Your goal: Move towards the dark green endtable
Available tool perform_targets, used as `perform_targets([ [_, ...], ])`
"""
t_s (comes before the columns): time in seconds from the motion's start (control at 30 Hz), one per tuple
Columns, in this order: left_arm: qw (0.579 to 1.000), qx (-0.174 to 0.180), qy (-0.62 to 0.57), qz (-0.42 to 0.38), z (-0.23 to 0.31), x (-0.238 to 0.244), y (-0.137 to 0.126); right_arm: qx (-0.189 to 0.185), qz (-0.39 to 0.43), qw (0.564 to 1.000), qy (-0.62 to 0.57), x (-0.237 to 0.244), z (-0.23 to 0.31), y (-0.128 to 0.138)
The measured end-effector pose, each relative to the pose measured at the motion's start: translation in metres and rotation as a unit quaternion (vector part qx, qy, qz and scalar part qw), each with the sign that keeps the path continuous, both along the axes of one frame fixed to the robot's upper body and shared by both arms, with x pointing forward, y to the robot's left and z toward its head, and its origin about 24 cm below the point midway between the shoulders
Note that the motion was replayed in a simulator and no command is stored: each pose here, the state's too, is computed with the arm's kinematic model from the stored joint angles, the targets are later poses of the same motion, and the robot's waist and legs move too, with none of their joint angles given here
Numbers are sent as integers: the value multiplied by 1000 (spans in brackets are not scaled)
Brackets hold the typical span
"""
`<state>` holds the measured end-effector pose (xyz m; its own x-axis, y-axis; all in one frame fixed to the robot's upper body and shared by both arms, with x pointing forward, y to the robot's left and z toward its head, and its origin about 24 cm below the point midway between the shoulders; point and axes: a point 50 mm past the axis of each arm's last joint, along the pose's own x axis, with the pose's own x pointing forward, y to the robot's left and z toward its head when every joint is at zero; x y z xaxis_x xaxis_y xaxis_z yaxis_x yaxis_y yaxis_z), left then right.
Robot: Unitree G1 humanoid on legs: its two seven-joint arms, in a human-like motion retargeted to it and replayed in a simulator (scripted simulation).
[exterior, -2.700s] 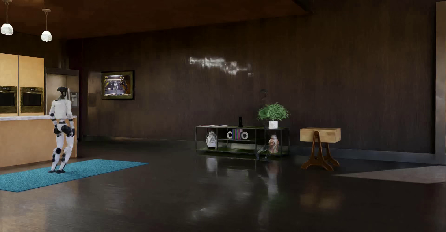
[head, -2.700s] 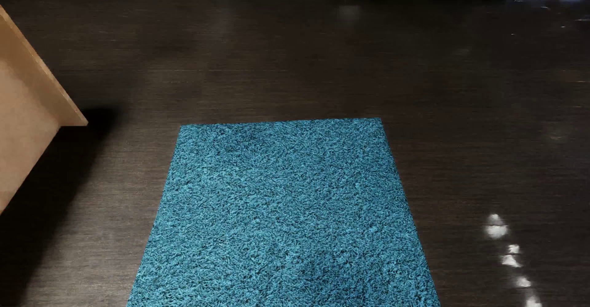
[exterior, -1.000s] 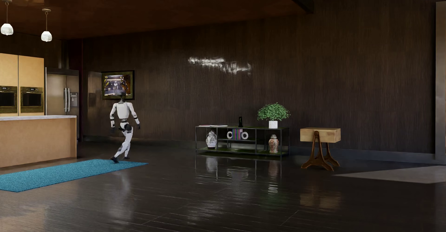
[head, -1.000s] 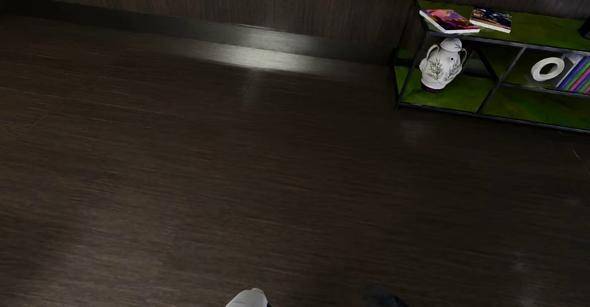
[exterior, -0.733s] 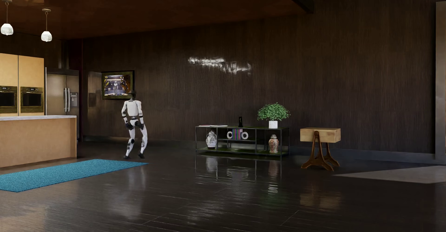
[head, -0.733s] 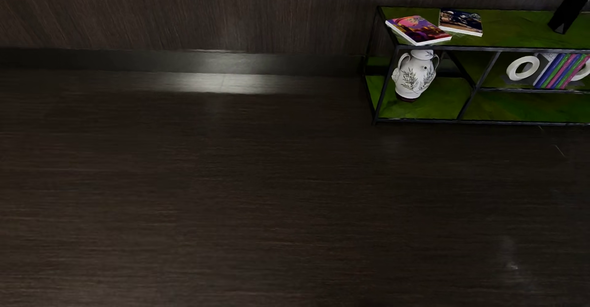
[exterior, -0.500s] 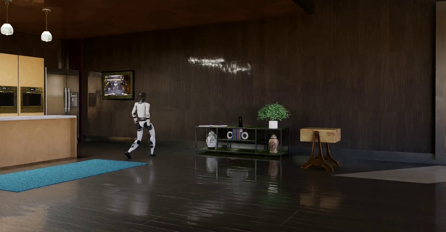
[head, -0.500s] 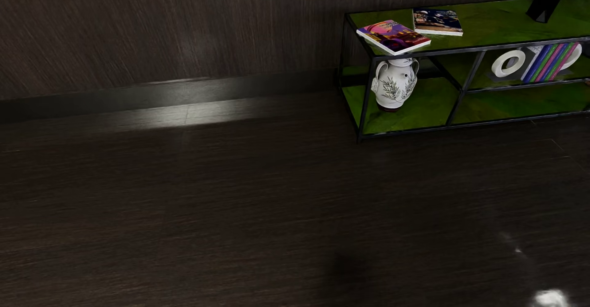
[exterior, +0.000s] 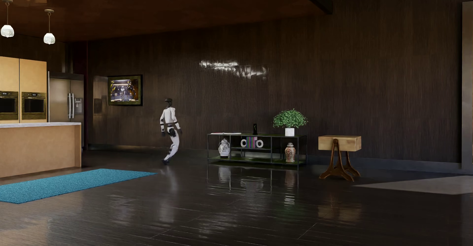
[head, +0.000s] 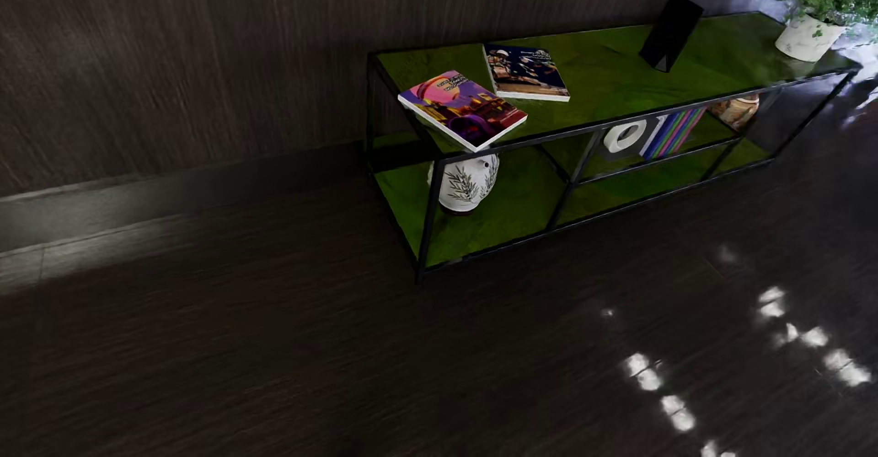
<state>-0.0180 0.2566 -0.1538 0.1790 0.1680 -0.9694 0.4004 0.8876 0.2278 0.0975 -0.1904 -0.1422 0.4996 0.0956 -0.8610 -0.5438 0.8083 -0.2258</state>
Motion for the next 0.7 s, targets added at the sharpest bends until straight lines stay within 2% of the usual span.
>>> perform_targets([
  [0.07,999,4,-37,15,3,18,5,16,18,1000,16,-14,-3,14],
  [0.13,998,-7,-65,5,6,33,0,12,31,997,67,-46,-12,17],
  [0.23,993,-29,-112,-3,9,56,-13,-11,21,990,140,-95,-19,3],
  [0.4,980,-38,-187,-49,23,112,-18,-61,48,962,260,-172,-16,-21],
  [0.5,987,-28,-155,-27,17,91,-11,-70,64,953,287,-186,-15,-23],
  [0.6,993,-32,-112,-27,8,64,-16,-48,71,968,238,-155,-19,-12],
  [0.7,997,-41,-41,-45,2,19,-23,-26,39,993,108,-70,-15,-8],
])
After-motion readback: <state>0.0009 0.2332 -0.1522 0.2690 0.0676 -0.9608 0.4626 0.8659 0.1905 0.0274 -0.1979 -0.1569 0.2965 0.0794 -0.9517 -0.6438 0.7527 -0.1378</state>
